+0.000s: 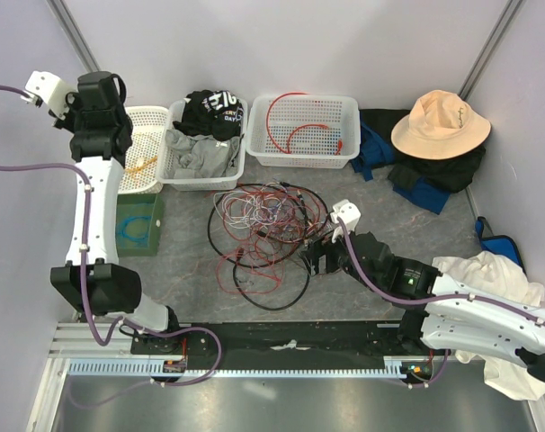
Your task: Untangle the cables
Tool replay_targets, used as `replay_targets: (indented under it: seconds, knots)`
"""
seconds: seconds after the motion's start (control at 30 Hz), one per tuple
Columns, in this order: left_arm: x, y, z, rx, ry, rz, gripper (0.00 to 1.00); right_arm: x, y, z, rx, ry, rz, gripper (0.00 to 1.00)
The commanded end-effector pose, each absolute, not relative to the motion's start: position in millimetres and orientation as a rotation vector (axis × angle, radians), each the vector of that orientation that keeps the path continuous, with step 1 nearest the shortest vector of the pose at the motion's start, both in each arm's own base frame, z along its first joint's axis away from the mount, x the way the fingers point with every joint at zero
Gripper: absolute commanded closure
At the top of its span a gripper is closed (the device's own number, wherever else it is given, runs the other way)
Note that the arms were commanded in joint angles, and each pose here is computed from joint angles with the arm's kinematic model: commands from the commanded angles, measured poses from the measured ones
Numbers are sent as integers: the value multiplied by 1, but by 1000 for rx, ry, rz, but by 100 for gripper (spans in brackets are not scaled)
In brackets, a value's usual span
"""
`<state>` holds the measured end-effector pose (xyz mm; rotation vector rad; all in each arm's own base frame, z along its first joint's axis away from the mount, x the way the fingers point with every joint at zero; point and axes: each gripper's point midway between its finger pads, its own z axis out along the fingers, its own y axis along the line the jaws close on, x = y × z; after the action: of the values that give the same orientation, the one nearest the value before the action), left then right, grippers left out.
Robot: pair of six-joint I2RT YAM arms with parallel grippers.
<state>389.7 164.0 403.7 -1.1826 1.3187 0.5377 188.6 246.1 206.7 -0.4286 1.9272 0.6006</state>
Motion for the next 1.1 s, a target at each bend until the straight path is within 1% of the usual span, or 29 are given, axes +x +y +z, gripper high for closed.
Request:
replay_targets:
  seconds: [0.0,0.17,0.37,0.47,0.63,0.7,0.8,0.93,1.07]
  knots:
    - [399,171,388,-1252,1254,559,98,184,260,209,-407,1909,704,14]
    - [389,176,332,-1366,1227,541,98,182,259,199,-399,1914,716,14]
    - [382,187,279,-1564,1102,381,98,180,258,197,-378,1888,753,15]
    - [388,192,265,-1619,1071,292,98,178,260,193,-370,1887,780,15]
    - [393,210,259,-1675,1016,215,98,178,266,187,-383,1901,789,15]
    - [400,214,264,-1673,988,159,98,178,268,183,-394,1908,784,15]
    - [408,219,255,-1673,981,87,98,179,275,182,-407,1903,799,15]
    - [429,226,231,-1632,949,-87,98,181,284,177,-423,1912,805,15]
    - [460,221,210,-1578,1015,-214,98,183,290,170,-444,1931,792,15]
